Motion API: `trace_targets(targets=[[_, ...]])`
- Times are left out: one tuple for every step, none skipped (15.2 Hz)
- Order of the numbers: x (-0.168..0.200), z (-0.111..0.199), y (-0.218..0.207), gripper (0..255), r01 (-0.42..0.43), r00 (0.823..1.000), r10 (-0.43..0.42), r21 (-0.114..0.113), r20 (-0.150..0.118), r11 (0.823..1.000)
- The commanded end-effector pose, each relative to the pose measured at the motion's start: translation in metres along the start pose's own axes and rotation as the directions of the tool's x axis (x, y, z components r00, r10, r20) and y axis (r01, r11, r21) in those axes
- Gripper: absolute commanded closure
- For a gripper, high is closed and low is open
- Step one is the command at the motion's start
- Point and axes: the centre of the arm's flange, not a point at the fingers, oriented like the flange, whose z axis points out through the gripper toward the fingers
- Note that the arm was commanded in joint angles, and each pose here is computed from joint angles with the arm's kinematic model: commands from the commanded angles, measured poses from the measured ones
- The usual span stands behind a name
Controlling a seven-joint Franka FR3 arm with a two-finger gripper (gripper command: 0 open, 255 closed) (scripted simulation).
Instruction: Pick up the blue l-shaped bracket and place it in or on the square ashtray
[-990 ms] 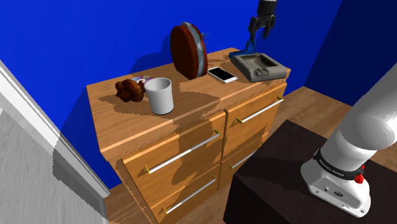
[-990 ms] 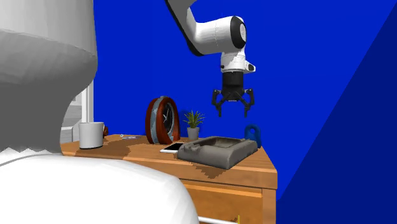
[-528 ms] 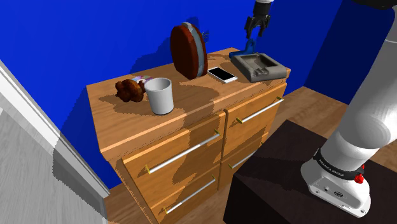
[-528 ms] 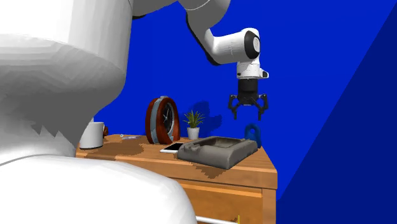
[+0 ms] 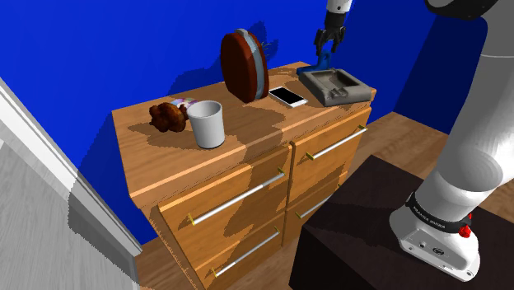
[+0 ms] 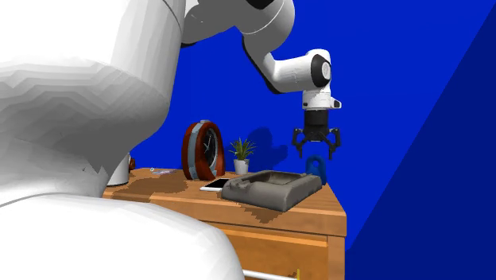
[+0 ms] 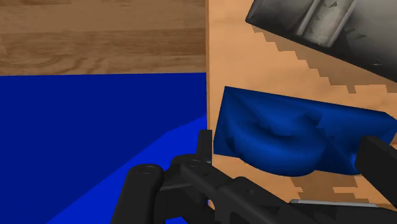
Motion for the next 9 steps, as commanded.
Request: trace_targets(targets=[[0.0008,0.011,-0.0002,0,0.0,1.0,0.0,0.0,-0.001,1.0],[0.0007,0.014,-0.0002,0,0.0,1.0,0.0,0.0,0.0,1.0],[0.0008,0.014,-0.0002,0,0.0,1.0,0.0,0.0,0.0,1.0],[0.0008,0.0141,-0.0002,0,0.0,1.0,0.0,0.0,-0.001,1.0],[0.0008,0.0141,-0.0002,0,0.0,1.0,0.0,0.0,-0.001,1.0],[0.0008,0.0141,-0.0002,0,0.0,1.0,0.0,0.0,-0.001,1.0],[0.0008,0.0141,-0.0002,0,0.0,1.0,0.0,0.0,-0.001,1.0],[0.0008,0.0141,-0.0002,0,0.0,1.0,0.0,0.0,-0.001,1.0],[0.0008,0.014,-0.0002,0,0.0,1.0,0.0,0.0,0.0,1.0]])
